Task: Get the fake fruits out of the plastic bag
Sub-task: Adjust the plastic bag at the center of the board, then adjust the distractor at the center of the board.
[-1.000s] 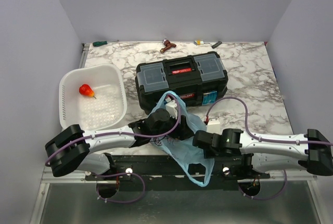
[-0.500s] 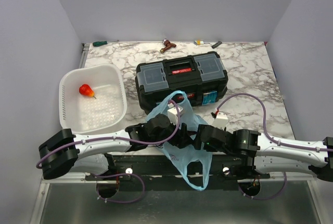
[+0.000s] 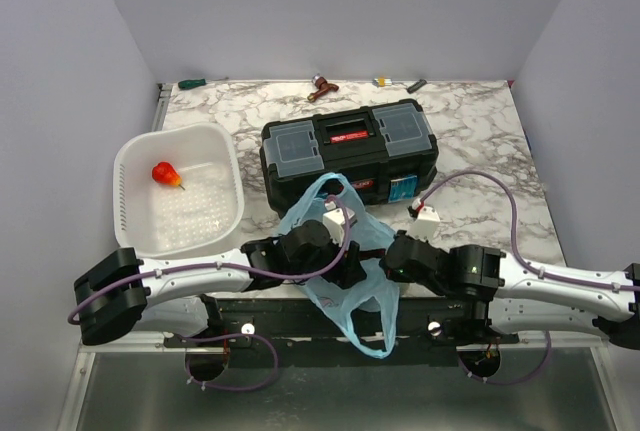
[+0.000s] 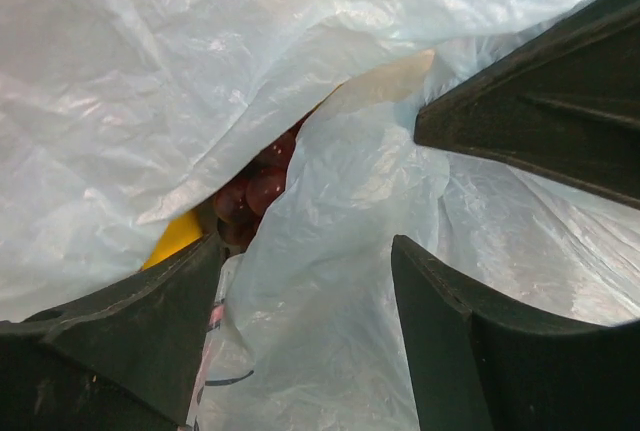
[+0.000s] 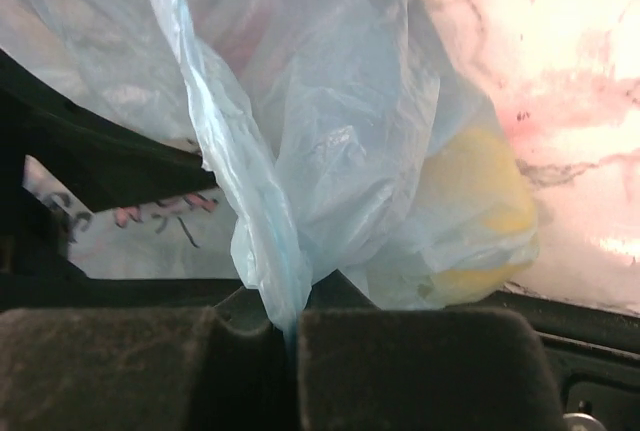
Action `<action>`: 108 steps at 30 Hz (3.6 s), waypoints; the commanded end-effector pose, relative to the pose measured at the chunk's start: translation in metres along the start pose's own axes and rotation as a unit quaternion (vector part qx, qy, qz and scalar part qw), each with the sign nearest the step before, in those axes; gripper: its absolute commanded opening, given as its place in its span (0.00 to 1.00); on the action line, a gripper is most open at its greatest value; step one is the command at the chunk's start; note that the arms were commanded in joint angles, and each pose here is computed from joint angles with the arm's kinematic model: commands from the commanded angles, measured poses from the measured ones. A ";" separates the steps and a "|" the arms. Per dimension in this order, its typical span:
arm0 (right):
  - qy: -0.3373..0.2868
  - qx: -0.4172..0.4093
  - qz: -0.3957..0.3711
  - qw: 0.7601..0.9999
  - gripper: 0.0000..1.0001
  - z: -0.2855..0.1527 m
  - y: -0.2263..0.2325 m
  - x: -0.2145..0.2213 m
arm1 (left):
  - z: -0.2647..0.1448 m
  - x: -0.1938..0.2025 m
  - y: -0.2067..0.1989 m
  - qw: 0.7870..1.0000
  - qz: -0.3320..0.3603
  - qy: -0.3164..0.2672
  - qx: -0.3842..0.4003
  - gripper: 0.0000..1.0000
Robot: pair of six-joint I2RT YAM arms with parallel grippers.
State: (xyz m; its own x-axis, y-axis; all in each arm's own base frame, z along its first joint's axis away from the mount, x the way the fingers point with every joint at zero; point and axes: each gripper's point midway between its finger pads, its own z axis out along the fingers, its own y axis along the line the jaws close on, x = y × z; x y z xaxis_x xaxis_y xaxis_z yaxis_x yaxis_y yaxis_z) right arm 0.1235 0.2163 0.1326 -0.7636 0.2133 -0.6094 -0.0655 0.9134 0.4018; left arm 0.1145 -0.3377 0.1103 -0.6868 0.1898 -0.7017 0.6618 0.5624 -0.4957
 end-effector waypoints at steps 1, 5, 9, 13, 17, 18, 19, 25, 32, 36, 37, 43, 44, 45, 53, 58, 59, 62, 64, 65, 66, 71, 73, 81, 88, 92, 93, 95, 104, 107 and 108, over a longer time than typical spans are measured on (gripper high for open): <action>-0.077 0.016 -0.027 0.997 0.01 -0.004 0.011 -0.042 | -0.003 -0.018 -0.005 0.999 0.025 -0.021 -0.006 0.69; -0.100 0.053 -0.067 0.991 0.01 0.002 0.012 -0.074 | -0.001 -0.026 -0.010 0.999 0.030 -0.024 -0.004 0.69; -0.123 0.074 -0.085 0.986 0.01 0.005 0.014 -0.123 | 0.003 -0.033 -0.015 0.999 0.030 -0.028 -0.001 0.68; -0.159 0.056 -0.105 0.980 0.01 -0.008 0.032 -0.173 | 0.002 -0.043 -0.026 0.999 0.027 -0.041 0.017 0.66; -0.172 0.047 -0.123 0.976 0.01 -0.006 0.041 -0.208 | 0.005 -0.052 -0.027 0.998 0.035 -0.047 0.015 0.66; -0.167 0.044 -0.125 0.977 0.01 0.000 0.039 -0.212 | 0.007 -0.053 -0.026 0.998 0.035 -0.046 0.011 0.66; -0.161 0.034 -0.130 0.978 0.01 0.004 0.041 -0.214 | 0.009 -0.054 -0.025 0.998 0.034 -0.044 0.011 0.66; -0.117 0.032 -0.155 0.980 0.01 0.024 0.038 -0.204 | 0.014 -0.057 -0.029 0.999 0.025 -0.039 0.023 0.67; -0.042 0.133 -0.139 0.980 0.13 0.018 -0.023 -0.157 | 0.000 -0.067 -0.026 0.998 0.028 -0.056 0.021 0.69; -0.049 0.135 -0.130 0.981 0.14 0.003 -0.037 -0.149 | -0.012 -0.068 -0.026 0.998 0.024 -0.057 0.019 0.78; -0.051 0.140 -0.127 0.981 0.14 0.000 -0.041 -0.148 | -0.019 -0.070 -0.029 0.998 0.021 -0.060 0.025 0.79; -0.057 0.153 -0.116 0.980 0.12 -0.008 -0.056 -0.141 | -0.095 -0.103 -0.058 0.988 0.023 -0.135 0.072 0.90; -0.058 0.154 -0.114 0.980 0.12 -0.008 -0.057 -0.140 | -0.108 -0.106 -0.055 0.987 0.028 -0.144 0.061 0.90; -0.058 0.156 -0.114 0.979 0.12 -0.008 -0.059 -0.139 | -0.122 -0.111 -0.052 0.987 0.033 -0.152 0.046 0.90; -0.056 0.146 -0.111 0.981 0.10 -0.009 -0.057 -0.136 | -0.199 -0.122 0.033 0.959 -0.015 -0.220 -0.178 0.93; -0.054 0.141 -0.110 0.982 0.06 -0.006 -0.056 -0.134 | -0.194 -0.116 -0.011 0.970 0.020 -0.240 -0.025 0.99; -0.052 0.135 -0.109 0.983 0.06 -0.005 -0.053 -0.134 | -0.190 -0.114 -0.021 0.971 0.024 -0.239 0.006 0.99; -0.036 0.091 -0.107 0.989 0.07 0.000 -0.037 -0.127 | -0.169 -0.109 -0.024 0.977 0.007 -0.212 0.017 0.99; -0.032 0.062 -0.103 0.992 0.09 0.002 -0.026 -0.125 | -0.152 -0.107 -0.023 0.982 -0.001 -0.191 0.013 0.99; -0.029 0.053 -0.102 0.993 0.12 0.003 -0.024 -0.123 | -0.142 -0.106 -0.021 0.984 -0.001 -0.180 0.009 0.98; -0.029 0.046 -0.100 0.993 0.20 0.003 -0.021 -0.122 | -0.134 -0.106 -0.019 0.985 -0.004 -0.171 0.003 0.98; -0.025 0.055 -0.086 0.994 0.42 0.011 -0.023 -0.118 | -0.106 -0.120 -0.025 0.989 -0.004 -0.145 0.013 0.96; -0.053 0.078 -0.074 0.993 0.32 0.015 -0.030 -0.128 | -0.102 -0.131 -0.045 0.988 0.002 -0.141 0.068 0.99; -0.051 0.115 -0.090 0.988 0.06 0.054 -0.017 -0.148 | -0.163 -0.156 -0.176 0.903 0.067 -0.080 0.417 0.99; -0.078 0.222 -0.054 0.971 0.01 0.051 -0.071 -0.183 | -0.242 -0.154 -0.212 0.844 0.158 -0.093 0.504 0.97; -0.103 0.282 -0.041 0.953 0.01 0.021 -0.112 -0.198 | -0.254 -0.178 -0.181 0.910 0.186 -0.171 0.329 0.99; -0.110 0.295 -0.039 0.948 0.01 0.012 -0.120 -0.201 | -0.255 -0.187 -0.162 0.930 0.175 -0.195 0.259 0.99; -0.117 0.311 -0.039 0.942 0.01 -0.003 -0.129 -0.202 | -0.260 -0.203 -0.122 0.950 0.150 -0.238 0.132 0.99; -0.134 0.289 -0.031 0.947 0.01 -0.034 -0.128 -0.201 | -0.199 -0.152 0.019 0.968 0.016 -0.200 -0.149 0.95; -0.132 0.278 -0.033 0.951 0.01 -0.036 -0.125 -0.198 | -0.168 -0.129 0.039 0.972 -0.020 -0.162 -0.171 0.91; -0.130 0.276 -0.034 0.952 0.01 -0.036 -0.126 -0.197 | -0.157 -0.122 0.044 0.972 -0.036 -0.153 -0.175 0.90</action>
State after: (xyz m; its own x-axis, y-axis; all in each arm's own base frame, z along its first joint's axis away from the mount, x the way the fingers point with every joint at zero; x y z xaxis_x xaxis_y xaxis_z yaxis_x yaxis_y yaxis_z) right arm 0.2652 0.0514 0.2192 -0.5783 0.1710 -0.7977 0.3044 0.9524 -0.0165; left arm 0.1625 -0.2168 0.3197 -0.4509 -0.0913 -0.8879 0.6116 0.6929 -0.3818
